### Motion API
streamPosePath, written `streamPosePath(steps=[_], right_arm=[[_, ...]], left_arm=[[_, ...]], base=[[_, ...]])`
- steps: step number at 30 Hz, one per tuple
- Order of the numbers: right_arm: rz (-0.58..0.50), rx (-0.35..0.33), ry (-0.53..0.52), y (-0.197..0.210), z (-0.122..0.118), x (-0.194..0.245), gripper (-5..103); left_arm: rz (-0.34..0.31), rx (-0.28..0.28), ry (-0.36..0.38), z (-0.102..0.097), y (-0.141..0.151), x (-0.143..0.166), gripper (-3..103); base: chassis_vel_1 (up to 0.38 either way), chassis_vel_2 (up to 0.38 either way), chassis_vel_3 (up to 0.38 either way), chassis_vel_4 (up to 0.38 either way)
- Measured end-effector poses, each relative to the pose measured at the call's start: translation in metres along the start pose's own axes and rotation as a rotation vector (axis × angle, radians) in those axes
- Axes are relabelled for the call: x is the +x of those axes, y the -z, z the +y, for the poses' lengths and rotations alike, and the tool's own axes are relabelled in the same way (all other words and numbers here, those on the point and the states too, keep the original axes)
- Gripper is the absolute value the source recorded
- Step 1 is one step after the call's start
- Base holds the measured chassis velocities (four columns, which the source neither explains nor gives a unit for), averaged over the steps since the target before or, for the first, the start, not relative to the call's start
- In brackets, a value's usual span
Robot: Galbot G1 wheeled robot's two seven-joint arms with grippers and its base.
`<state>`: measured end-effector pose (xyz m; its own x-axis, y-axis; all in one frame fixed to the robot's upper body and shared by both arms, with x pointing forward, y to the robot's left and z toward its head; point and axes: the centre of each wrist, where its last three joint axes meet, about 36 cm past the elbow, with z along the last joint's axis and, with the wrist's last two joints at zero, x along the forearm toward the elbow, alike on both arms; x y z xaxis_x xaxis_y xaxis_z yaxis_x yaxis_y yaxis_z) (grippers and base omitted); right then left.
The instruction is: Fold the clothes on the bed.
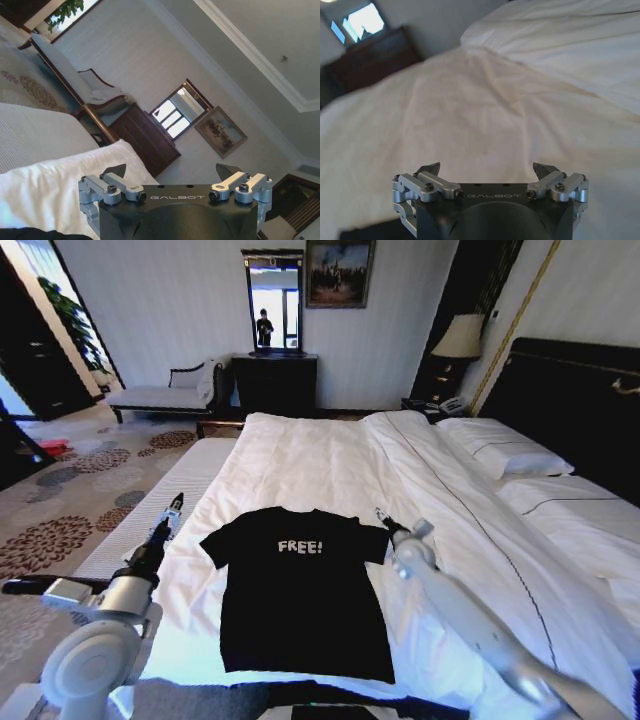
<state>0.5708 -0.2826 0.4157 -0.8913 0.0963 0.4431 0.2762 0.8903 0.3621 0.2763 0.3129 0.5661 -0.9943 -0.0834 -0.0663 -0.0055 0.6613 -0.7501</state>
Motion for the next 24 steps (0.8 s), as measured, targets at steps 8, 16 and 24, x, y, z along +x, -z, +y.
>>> streamPosePath(steps=[8,16,24], right_arm=[[0.076,0.170,0.020,-0.018,-0.019,-0.037,100],[0.048,0.176,0.078,-0.016,-0.014,-0.057,100],[0.057,0.166,0.097,-0.018,-0.006,-0.060,100]], left_arm=[[-0.010,0.001,0.014,-0.001,0.002,0.003,100],[-0.011,0.017,0.019,-0.003,-0.001,0.003,100],[-0.005,0.025,0.029,-0.001,-0.005,0.000,100]], base=[[0.000,0.000,0.000,0.000],[0.000,0.000,0.000,0.000],[0.000,0.000,0.000,0.000]])
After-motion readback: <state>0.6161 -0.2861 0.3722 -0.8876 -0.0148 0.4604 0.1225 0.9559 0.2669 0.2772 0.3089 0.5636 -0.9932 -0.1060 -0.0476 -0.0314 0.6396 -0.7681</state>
